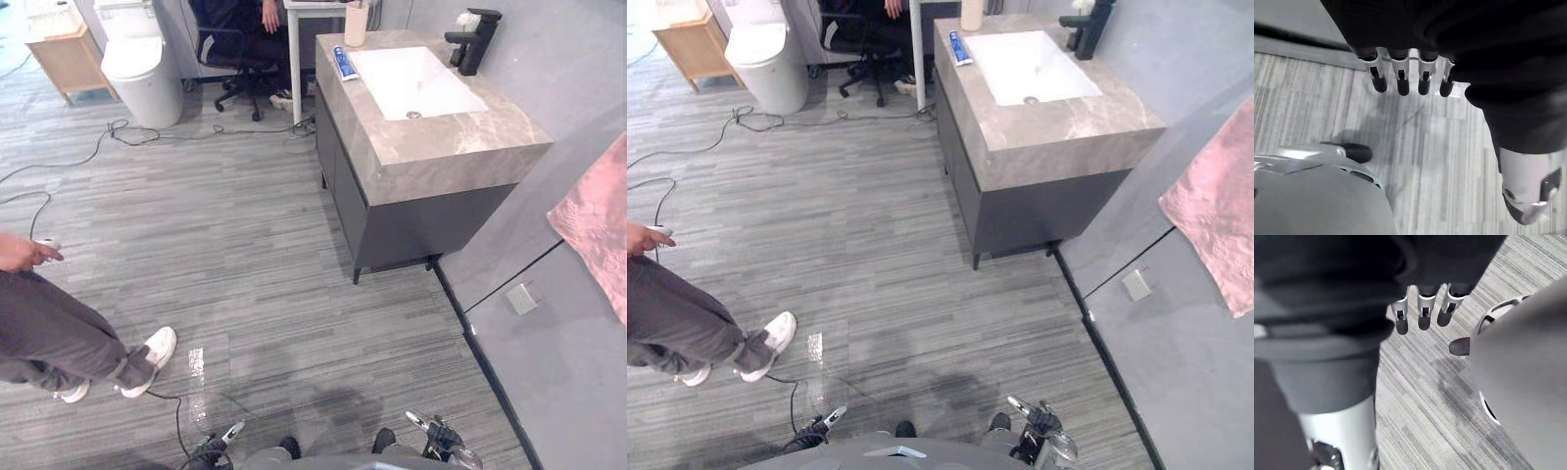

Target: Organize washtable

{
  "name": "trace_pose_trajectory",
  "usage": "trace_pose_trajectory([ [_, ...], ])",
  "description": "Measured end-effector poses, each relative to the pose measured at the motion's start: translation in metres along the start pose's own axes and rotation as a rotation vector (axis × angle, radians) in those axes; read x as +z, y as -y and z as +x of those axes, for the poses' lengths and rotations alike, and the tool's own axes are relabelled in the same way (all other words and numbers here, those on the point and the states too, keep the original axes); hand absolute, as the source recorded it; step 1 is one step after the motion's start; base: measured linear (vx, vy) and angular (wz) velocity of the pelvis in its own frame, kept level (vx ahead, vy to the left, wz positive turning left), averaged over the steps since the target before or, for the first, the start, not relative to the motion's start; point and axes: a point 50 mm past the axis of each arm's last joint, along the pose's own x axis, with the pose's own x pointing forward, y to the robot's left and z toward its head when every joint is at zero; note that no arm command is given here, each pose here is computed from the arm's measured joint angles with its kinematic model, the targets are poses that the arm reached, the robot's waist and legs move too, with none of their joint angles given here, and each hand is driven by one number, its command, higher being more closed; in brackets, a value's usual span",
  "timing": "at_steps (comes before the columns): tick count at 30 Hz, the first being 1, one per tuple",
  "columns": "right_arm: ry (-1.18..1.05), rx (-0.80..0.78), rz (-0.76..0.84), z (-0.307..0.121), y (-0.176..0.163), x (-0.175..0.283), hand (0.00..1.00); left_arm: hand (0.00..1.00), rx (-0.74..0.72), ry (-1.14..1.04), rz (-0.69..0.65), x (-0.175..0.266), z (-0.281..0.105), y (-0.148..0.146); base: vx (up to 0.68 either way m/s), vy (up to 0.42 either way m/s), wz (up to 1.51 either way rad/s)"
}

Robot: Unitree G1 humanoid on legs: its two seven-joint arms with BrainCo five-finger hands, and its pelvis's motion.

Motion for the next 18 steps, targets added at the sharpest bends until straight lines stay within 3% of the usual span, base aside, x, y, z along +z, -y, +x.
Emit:
trace_pose_trajectory([
  [7, -0.034, -0.001, 0.030, 0.001, 0.003, -0.003, 0.00, 0.00, -0.018, 0.004, 0.001, -0.002, 0.000, 0.000, 0.05, 0.034, 0.05],
  [11, -0.023, -0.008, 0.059, 0.001, 0.004, 0.001, 0.00, 0.00, -0.025, 0.014, 0.010, 0.003, 0.001, 0.001, 0.14, 0.069, 0.79],
  [15, 0.092, 0.042, 0.048, 0.004, -0.011, 0.028, 0.00, 0.00, -0.038, 0.012, 0.053, 0.003, 0.001, 0.004, -0.04, 0.167, 0.29],
  [18, 0.078, 0.045, 0.075, 0.004, -0.014, 0.023, 0.00, 0.00, -0.055, 0.072, 0.054, 0.031, 0.008, 0.013, -0.32, -0.043, 0.32],
])
